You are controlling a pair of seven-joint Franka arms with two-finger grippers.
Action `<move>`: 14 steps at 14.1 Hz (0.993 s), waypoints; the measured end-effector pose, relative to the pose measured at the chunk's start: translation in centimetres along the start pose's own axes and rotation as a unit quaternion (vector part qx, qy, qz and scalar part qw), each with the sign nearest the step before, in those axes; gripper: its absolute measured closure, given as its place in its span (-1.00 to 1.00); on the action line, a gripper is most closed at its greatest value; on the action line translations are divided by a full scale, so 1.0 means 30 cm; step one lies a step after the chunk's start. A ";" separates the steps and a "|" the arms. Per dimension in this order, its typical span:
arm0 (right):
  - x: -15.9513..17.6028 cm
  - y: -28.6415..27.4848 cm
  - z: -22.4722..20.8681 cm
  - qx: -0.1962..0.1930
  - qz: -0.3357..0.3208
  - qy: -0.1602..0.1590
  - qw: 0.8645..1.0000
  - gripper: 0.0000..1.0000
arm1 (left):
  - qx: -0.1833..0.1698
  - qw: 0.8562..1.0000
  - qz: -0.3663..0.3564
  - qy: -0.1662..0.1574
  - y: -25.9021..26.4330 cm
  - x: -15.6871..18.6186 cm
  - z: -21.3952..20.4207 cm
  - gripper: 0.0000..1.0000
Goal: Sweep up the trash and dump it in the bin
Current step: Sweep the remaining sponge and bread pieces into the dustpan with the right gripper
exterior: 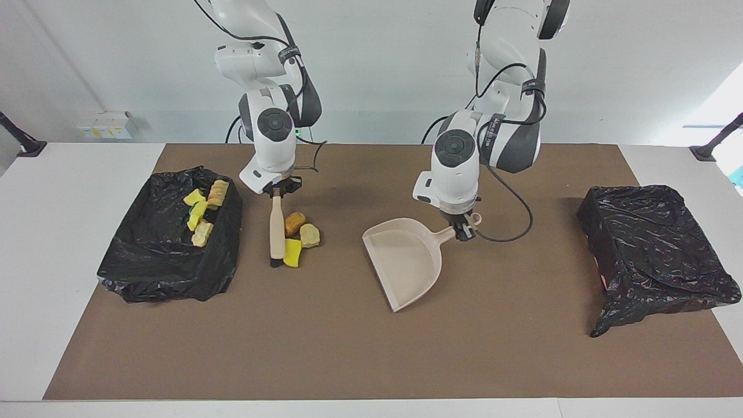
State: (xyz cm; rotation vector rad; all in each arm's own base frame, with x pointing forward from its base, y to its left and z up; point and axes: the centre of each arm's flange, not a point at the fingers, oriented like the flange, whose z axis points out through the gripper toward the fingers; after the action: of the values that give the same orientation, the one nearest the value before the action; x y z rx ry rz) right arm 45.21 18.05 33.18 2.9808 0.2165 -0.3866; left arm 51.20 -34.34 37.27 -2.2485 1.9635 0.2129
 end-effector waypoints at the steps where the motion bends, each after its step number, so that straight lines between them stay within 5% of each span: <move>1: -0.003 -0.035 0.002 0.009 -0.004 0.002 1.000 0.47 | 0.004 1.000 0.011 0.003 0.049 0.009 0.009 0.37; 8: -0.007 -0.293 -0.066 0.120 0.001 0.016 0.993 0.47 | 0.024 0.999 0.040 0.010 0.259 0.047 -0.001 0.37; 14: 0.032 -0.200 -0.345 0.137 0.025 0.007 0.990 0.47 | 0.046 0.997 0.044 0.042 0.282 0.077 0.033 0.37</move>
State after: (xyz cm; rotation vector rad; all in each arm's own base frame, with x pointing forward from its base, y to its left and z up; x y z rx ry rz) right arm 47.71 25.55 42.22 3.2504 0.0972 -0.4225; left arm 43.13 -37.51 35.66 -2.1496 2.0704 0.0360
